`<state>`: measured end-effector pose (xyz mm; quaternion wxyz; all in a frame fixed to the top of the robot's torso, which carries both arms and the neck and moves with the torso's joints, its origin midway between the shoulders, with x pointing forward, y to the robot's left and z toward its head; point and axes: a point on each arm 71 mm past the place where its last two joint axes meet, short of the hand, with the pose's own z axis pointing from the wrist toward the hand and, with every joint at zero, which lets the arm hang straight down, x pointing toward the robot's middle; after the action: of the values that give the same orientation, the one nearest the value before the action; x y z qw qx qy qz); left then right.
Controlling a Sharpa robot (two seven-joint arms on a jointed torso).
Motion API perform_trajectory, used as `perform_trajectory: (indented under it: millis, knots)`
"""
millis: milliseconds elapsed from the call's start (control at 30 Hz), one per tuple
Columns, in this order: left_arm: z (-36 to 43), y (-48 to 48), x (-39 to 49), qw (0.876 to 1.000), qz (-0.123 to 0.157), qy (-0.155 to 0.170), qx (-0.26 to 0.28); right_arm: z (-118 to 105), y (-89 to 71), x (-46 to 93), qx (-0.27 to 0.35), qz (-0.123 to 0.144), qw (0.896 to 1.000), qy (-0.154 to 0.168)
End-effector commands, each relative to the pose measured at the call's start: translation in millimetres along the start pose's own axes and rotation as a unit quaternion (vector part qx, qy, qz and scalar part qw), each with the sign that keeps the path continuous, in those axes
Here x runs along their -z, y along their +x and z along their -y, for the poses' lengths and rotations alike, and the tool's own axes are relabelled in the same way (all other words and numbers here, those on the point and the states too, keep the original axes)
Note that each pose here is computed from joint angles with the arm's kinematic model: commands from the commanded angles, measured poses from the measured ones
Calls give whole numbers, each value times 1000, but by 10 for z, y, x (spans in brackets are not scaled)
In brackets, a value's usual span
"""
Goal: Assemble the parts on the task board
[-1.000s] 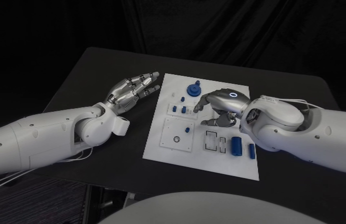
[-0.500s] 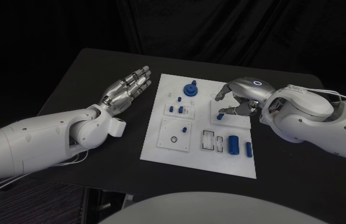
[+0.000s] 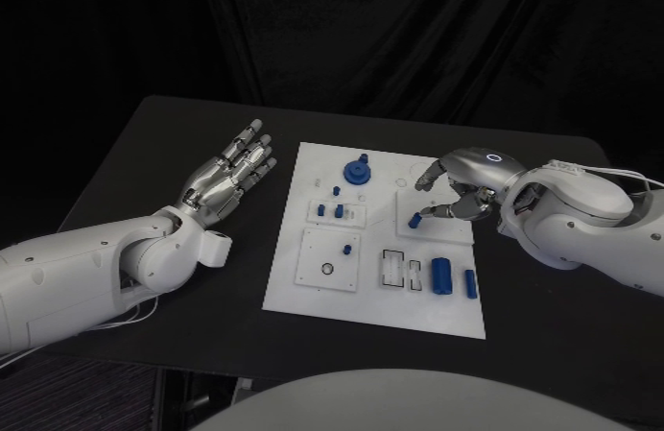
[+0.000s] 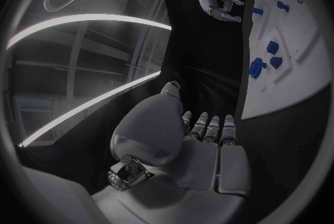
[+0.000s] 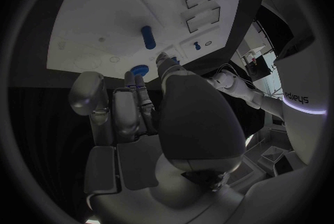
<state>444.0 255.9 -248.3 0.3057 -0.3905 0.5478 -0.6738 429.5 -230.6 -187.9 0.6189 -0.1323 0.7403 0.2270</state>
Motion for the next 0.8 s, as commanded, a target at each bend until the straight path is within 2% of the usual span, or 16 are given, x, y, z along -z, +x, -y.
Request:
perform_trajectory:
  millis: [33, 800]
  knots:
    - [103, 1, 8, 997, 4, 80, -2, 39, 57, 5, -4, -9, 1000, 22]
    - [93, 8, 38, 997, -1, 78, 6, -55, 409, -89, -16, -38, 999, -6]
